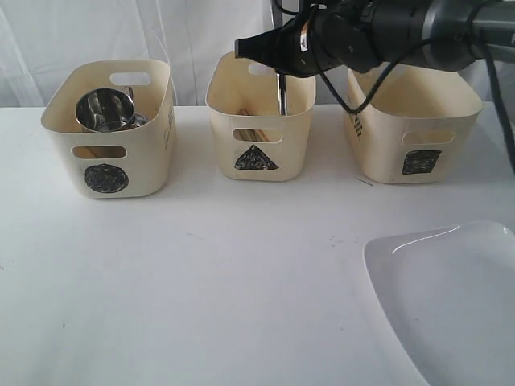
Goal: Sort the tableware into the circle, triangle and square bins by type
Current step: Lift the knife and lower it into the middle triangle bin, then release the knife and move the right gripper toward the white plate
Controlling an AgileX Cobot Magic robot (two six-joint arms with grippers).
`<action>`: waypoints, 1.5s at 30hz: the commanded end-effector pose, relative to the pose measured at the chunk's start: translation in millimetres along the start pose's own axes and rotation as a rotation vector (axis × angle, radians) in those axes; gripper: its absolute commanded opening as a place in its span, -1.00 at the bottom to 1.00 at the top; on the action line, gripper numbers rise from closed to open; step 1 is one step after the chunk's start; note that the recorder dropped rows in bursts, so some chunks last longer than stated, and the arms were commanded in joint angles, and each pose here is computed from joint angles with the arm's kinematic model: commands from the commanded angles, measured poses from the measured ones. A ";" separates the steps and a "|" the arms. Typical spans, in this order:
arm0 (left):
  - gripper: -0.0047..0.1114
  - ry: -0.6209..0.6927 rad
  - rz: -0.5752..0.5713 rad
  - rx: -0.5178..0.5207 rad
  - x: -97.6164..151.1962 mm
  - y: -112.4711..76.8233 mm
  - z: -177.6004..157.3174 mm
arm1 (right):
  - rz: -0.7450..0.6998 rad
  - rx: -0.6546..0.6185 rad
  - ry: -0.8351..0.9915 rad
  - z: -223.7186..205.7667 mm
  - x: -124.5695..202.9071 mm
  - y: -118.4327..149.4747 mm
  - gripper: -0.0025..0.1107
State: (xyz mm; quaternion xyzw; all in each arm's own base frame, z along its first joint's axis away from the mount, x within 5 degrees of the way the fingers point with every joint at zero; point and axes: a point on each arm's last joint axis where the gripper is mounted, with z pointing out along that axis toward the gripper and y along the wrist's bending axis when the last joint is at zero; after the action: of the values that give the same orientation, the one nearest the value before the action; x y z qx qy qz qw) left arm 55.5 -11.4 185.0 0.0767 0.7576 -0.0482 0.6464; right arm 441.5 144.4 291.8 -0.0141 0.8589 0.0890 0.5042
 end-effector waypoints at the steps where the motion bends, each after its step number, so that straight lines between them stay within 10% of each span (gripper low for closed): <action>1: -0.19 -0.008 -0.004 -0.002 0.3 0.1 -0.1 | -0.022 -0.022 -0.079 17.2 -14.8 -2.2 -0.96; 17: -0.19 -0.008 -0.004 -0.002 0.3 0.1 -0.1 | -0.055 0.014 -0.060 92.3 4.0 -16.6 -0.95; 25: -0.19 -0.008 -0.004 -0.002 0.3 0.1 -0.1 | -0.059 0.025 -0.045 92.4 5.4 -17.6 -0.45; 45: -0.19 -0.008 -0.004 -0.002 0.3 0.1 -0.1 | -0.081 0.201 0.139 16.7 -10.3 -33.1 -0.36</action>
State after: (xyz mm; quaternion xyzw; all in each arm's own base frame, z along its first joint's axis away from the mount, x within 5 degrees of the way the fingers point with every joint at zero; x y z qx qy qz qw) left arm 55.5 -11.4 185.0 0.0767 0.7576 -0.0482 0.6464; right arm 480.1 123.4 273.4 0.0013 0.8952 -0.0068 0.4456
